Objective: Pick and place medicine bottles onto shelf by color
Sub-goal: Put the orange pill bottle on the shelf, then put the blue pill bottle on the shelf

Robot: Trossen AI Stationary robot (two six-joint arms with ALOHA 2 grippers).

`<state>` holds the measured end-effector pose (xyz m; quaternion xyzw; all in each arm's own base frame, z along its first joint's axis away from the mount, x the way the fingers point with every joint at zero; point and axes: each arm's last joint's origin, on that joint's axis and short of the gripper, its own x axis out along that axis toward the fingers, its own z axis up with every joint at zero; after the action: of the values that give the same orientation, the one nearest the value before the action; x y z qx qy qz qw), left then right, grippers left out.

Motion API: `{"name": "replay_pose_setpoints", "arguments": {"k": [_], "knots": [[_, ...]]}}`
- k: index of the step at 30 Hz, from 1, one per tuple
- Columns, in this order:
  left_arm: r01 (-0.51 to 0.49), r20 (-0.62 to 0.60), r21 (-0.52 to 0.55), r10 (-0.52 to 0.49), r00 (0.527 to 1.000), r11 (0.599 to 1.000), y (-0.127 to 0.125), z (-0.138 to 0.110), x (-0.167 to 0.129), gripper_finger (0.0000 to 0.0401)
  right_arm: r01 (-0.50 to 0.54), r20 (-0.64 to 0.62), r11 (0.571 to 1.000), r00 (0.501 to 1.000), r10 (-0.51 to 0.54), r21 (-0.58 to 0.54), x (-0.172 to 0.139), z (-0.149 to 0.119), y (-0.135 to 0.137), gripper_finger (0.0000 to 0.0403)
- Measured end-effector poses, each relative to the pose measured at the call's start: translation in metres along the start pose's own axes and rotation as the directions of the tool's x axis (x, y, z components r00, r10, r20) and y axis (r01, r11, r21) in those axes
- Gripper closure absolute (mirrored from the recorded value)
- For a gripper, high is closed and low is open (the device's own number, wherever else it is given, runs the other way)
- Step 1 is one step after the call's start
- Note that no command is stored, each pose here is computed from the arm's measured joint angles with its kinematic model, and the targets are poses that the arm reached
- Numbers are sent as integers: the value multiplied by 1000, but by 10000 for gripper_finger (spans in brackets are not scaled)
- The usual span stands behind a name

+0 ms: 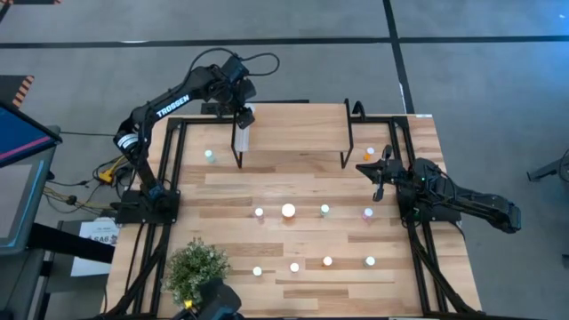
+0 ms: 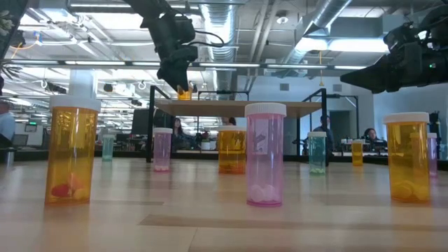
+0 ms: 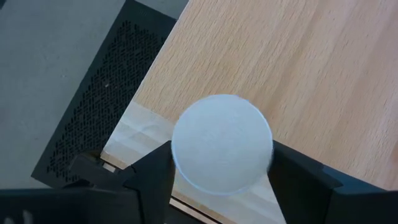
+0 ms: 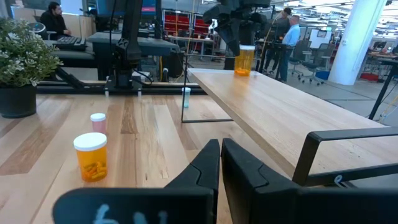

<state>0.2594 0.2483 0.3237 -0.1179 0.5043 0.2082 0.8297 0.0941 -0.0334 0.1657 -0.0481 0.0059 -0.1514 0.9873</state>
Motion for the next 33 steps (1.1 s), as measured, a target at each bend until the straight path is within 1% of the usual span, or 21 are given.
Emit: {"name": "replay_pose_setpoints", "arguments": {"k": [7, 12, 18, 21, 27, 30, 33], "knots": [[8, 2, 27, -9, 1000, 1000, -6, 2, 1, 142, 0, 0, 1000, 1000, 0, 0, 0, 0, 0, 360], [2, -1, 50, -1, 1000, 999, -5, 1, 0, 138, 0, 0, 1000, 1000, 0, 0, 0, 0, 0, 360], [-10, -3, 59, 10, 1000, 998, -2, -3, -9, 137, 0, 0, 1000, 1000, 0, 0, 0, 0, 0, 360], [-21, 26, 76, 19, 999, 997, -4, -5, -22, 137, 0, 0, 1000, 1000, 0, 0, 0, 0, 0, 360], [-57, 148, 89, 44, 988, 994, -11, -11, -65, 137, 0, 0, 1000, 1000, 0, 0, 0, 0, 0, 360], [-21, 217, 98, -1, 976, 995, -17, -16, -86, 137, 0, 0, 1000, 1000, 0, 0, 0, 0, 0, 360], [22, 271, 112, -52, 961, 993, -24, -21, -101, 137, 0, 0, 1000, 1000, 0, 0, 0, 0, 0, 360]]}}
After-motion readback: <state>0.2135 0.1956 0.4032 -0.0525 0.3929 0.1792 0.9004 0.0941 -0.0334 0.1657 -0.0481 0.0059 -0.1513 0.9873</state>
